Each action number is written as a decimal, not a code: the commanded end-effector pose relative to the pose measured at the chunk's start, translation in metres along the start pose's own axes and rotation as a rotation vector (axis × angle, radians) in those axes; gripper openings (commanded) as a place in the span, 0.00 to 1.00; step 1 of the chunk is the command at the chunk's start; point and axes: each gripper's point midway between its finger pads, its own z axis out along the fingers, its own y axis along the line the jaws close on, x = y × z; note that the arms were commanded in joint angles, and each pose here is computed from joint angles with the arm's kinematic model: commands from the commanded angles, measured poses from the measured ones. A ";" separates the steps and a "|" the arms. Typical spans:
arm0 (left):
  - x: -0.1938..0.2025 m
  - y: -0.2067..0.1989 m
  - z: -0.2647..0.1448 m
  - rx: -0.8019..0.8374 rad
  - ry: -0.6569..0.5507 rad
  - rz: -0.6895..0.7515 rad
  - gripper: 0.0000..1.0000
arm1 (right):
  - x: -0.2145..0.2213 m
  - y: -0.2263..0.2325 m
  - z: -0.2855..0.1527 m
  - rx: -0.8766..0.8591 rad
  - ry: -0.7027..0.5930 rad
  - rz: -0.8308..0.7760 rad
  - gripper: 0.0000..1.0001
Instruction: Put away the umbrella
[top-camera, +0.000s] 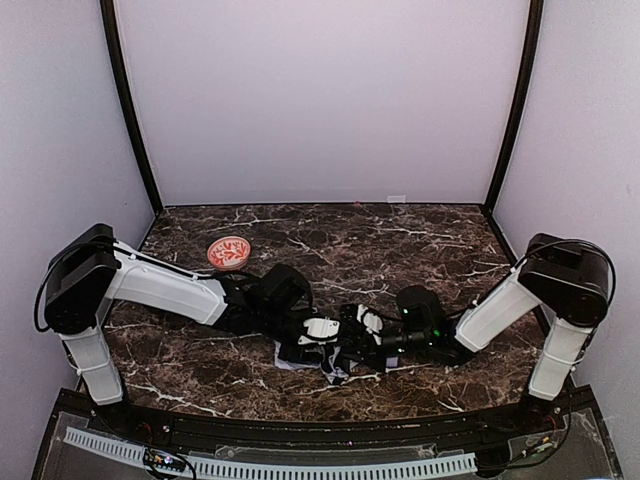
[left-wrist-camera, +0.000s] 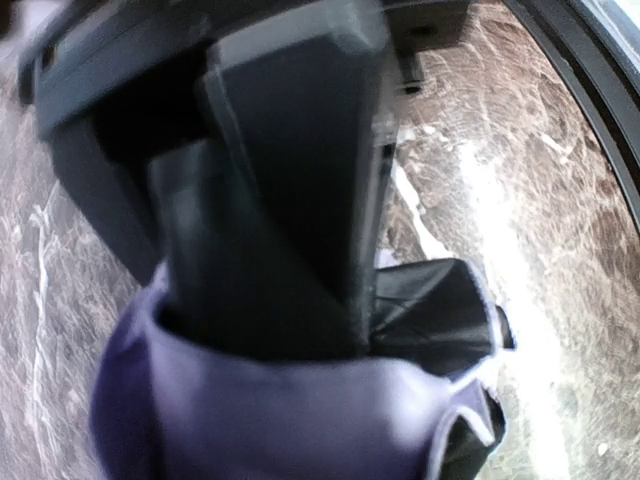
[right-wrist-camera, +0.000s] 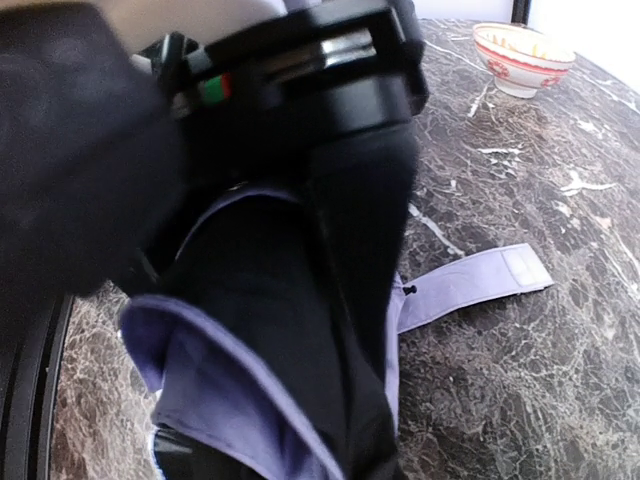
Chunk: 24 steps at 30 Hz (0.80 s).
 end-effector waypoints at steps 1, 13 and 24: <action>0.001 0.001 -0.005 -0.001 -0.038 -0.068 0.77 | 0.002 -0.011 -0.007 0.015 0.013 0.015 0.10; -0.034 0.043 -0.112 -0.231 -0.224 -0.129 0.99 | -0.047 -0.052 -0.040 0.125 -0.059 -0.040 0.00; -0.059 0.057 -0.143 -0.309 -0.405 -0.246 0.59 | -0.171 -0.083 -0.114 0.329 -0.306 -0.303 0.00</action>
